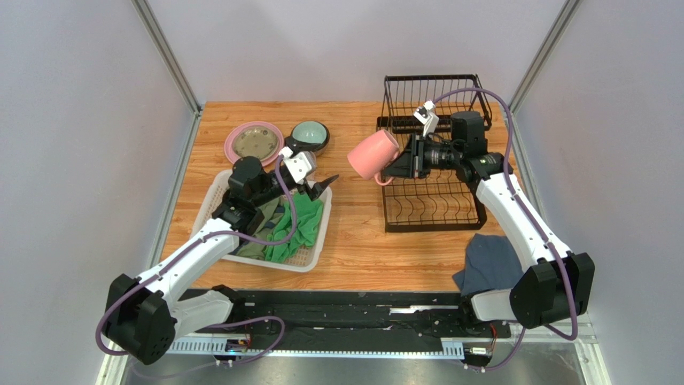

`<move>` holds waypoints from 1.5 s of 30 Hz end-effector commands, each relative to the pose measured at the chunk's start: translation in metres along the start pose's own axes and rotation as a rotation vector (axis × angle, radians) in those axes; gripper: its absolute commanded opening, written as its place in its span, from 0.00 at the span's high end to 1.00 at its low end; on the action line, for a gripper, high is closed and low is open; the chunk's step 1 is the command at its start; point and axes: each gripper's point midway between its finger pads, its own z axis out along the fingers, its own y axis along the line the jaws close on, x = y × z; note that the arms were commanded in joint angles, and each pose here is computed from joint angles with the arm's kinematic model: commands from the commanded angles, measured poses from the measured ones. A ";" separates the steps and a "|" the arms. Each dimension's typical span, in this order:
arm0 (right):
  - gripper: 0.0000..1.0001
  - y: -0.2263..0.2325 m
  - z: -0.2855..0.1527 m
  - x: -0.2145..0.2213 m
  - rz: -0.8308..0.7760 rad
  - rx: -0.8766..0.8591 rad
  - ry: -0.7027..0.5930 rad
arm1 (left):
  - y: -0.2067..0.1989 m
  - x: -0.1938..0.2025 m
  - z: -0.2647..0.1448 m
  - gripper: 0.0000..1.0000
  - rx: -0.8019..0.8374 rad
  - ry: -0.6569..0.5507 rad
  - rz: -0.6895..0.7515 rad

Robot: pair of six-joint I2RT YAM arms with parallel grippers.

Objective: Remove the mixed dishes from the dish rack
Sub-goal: Pick up the cup from the dish rack, then place the cup at the center of the board.

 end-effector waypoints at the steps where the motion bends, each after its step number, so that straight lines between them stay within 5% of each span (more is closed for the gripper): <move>1: 1.00 0.054 -0.008 -0.030 -0.114 -0.221 -0.029 | 0.001 -0.035 0.006 0.05 -0.011 -0.137 0.087; 18: 1.00 0.054 -0.001 -0.016 -0.021 -0.344 0.077 | -0.005 -0.040 0.021 0.10 -0.066 -0.222 0.191; 26: 1.00 0.060 0.004 -0.003 -0.018 -0.378 0.112 | -0.004 -0.041 0.030 0.32 -0.098 -0.257 0.173; 33: 1.00 0.055 0.013 0.006 0.006 -0.390 0.145 | -0.009 -0.043 0.031 0.39 -0.094 -0.269 0.151; 39: 1.00 0.057 0.017 0.012 0.000 -0.405 0.166 | -0.012 -0.044 0.032 0.61 -0.086 -0.275 0.131; 45: 1.00 0.056 0.016 0.013 -0.006 -0.394 0.161 | -0.011 -0.043 0.030 0.96 -0.096 -0.271 0.119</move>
